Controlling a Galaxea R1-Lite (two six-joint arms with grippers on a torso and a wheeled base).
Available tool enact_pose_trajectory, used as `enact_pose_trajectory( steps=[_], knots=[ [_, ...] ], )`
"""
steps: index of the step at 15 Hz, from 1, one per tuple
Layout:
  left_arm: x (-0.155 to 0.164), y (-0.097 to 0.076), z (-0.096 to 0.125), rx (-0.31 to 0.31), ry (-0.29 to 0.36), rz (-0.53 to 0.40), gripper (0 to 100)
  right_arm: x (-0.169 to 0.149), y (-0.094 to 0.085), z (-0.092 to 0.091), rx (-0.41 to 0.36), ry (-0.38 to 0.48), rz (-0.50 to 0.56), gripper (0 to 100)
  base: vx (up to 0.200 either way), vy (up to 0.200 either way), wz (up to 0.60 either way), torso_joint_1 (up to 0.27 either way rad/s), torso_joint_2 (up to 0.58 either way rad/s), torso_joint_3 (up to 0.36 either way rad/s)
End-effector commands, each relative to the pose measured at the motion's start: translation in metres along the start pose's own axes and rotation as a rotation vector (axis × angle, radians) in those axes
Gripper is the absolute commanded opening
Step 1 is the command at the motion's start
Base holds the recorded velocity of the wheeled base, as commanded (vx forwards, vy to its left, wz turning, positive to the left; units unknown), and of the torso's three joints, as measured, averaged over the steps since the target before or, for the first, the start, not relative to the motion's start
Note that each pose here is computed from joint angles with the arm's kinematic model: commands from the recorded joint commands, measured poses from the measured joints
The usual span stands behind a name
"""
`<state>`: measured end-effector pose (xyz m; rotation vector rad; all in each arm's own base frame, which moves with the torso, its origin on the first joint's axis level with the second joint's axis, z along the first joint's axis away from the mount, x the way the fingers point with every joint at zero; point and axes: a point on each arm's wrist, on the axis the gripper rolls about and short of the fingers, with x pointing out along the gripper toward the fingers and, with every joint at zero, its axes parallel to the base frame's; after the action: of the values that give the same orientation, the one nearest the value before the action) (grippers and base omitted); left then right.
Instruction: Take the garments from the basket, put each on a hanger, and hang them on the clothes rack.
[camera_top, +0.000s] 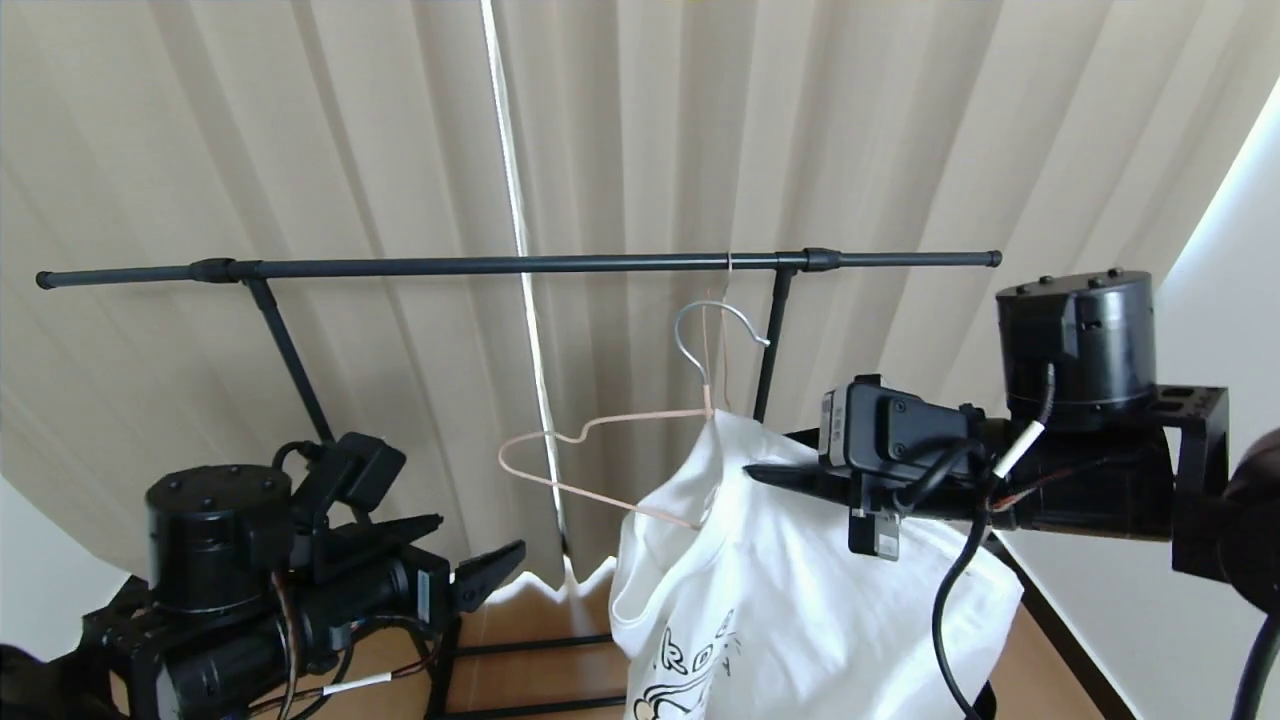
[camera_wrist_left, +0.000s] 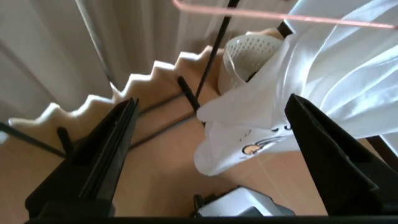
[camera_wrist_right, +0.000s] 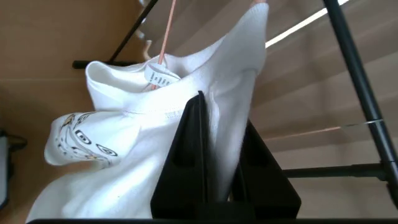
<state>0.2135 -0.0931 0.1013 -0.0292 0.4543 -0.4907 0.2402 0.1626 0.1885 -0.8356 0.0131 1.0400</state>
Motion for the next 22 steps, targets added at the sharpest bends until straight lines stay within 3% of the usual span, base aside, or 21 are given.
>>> enact_pose_trajectory(
  steps=[1, 2, 4, 7, 11, 14, 22],
  knots=[
    [0.001, -0.022, 0.043, -0.051, 0.003, 0.004, 100, 0.001, 0.024, -0.033, 0.01, 0.001, -0.045, 0, 0.0, 0.0, 0.0, 0.0, 0.0, 0.0],
    [0.004, -0.029, 0.048, -0.078, 0.058, 0.021, 100, 0.008, 0.023, -0.037, 0.0, -0.022, -0.089, 0, 0.0, 0.0, 0.0, 0.0, 0.0, 0.0],
    [0.008, -0.041, 0.051, -0.077, 0.086, 0.028, 100, 0.018, 0.02, -0.041, -0.008, -0.029, -0.131, 0, 0.0, 0.0, 0.0, 0.0, 0.0, 0.0],
    [0.02, -0.066, 0.037, -0.015, 0.139, 0.051, 100, 0.03, 0.017, -0.045, 0.012, 0.009, -0.159, 0, 0.0, 0.0, 0.0, 0.0, 0.0, 0.0],
    [0.05, -0.093, 0.002, 0.068, 0.262, 0.05, 100, 0.031, 0.014, -0.044, 0.02, 0.01, -0.182, 0, 0.0, 0.0, 0.0, 0.0, 0.0, 0.0],
    [0.083, -0.104, -0.008, 0.096, 0.235, 0.127, 100, 0.029, 0.017, -0.044, 0.023, 0.015, -0.172, 0, 0.0, 0.0, 0.0, 0.0, 0.0, 0.0],
    [0.122, -0.108, -0.012, 0.041, 0.17, 0.226, 100, 0.02, 0.029, -0.029, 0.005, -0.026, -0.146, 0, 0.0, 0.0, 0.0, 0.0, 0.0, 0.0]
  ],
)
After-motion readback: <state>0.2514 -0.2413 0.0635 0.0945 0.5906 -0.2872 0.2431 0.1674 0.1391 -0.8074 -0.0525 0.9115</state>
